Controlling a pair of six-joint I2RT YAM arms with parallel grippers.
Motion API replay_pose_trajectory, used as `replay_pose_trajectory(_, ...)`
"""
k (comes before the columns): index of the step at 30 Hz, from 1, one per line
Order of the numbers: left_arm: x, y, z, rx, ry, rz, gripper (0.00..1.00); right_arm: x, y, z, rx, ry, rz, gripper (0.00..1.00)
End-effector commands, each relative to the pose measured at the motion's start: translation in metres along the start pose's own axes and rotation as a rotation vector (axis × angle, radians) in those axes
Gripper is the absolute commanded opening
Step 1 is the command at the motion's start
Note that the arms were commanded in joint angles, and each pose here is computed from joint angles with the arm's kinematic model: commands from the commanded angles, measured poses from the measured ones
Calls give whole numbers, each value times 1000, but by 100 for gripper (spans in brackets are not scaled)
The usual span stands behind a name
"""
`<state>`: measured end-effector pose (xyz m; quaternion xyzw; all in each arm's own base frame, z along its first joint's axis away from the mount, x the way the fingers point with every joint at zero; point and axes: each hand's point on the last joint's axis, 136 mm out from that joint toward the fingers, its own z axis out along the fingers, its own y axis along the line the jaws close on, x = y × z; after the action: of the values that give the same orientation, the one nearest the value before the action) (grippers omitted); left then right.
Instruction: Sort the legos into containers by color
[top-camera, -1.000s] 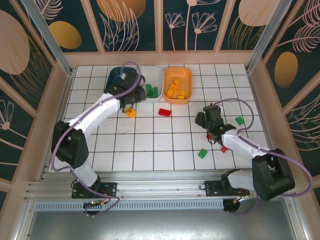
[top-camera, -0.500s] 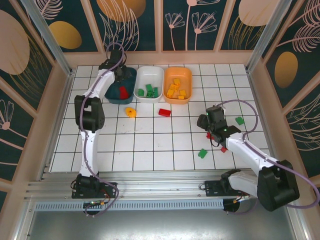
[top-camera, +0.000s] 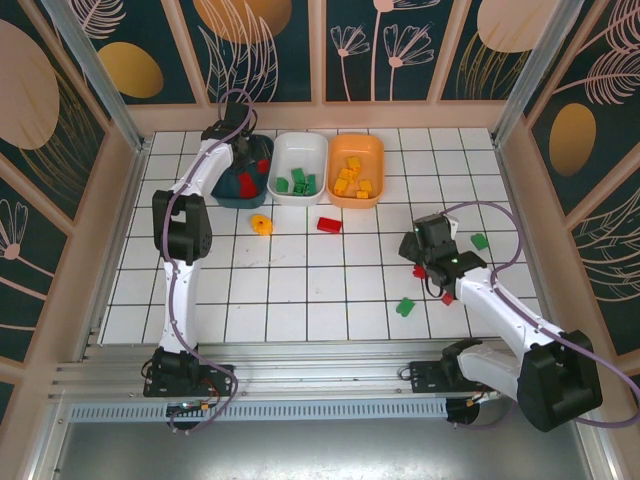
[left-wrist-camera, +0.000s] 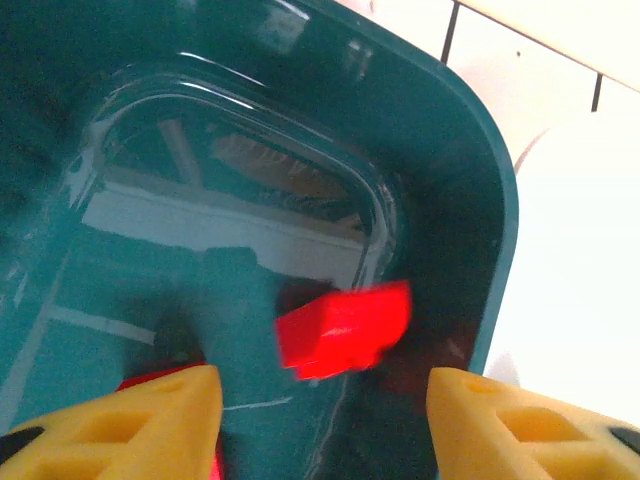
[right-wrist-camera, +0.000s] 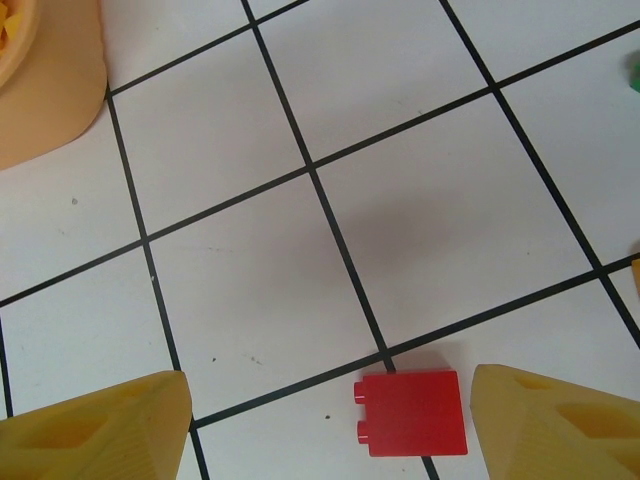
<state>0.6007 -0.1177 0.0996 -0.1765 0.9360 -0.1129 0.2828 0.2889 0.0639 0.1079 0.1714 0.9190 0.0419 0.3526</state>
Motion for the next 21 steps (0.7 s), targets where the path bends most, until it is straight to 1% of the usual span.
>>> replay_pose_trajectory(1, -4, -2, -18, 6, 4, 15, 62, -15, -3, -9, 27, -40, 40, 75)
replay_pose_trajectory(4, -9, -9, -39, 38, -16, 10, 62, -14, -7, -8, 51, -36, 51, 77)
replay_pose_trajectory(7, -10, -18, -74, 112, -60, -9, 62, -7, -15, 0, 97, -9, 73, 79)
replay_pose_trajectory(10, 4, -24, -114, 242, -115, -65, 63, 5, -20, 10, 130, 37, 95, 81)
replay_pose_trajectory(12, 27, -25, -141, 367, -144, -115, 66, 13, -22, 18, 143, 70, 114, 83)
replay_pose_trajectory(14, 45, -18, -168, 444, -185, -160, 71, 23, -23, 25, 145, 109, 121, 83)
replay_pose_trajectory(17, 92, 3, -171, 489, -143, -226, 73, 38, -30, 35, 178, 164, 133, 83)
replay_pose_trajectory(18, 111, 13, -168, 481, -117, -234, 73, 44, -32, 38, 188, 184, 133, 83)
replay_pose_trajectory(21, 147, 29, -168, 483, -62, -248, 74, 54, -33, 45, 182, 214, 133, 82)
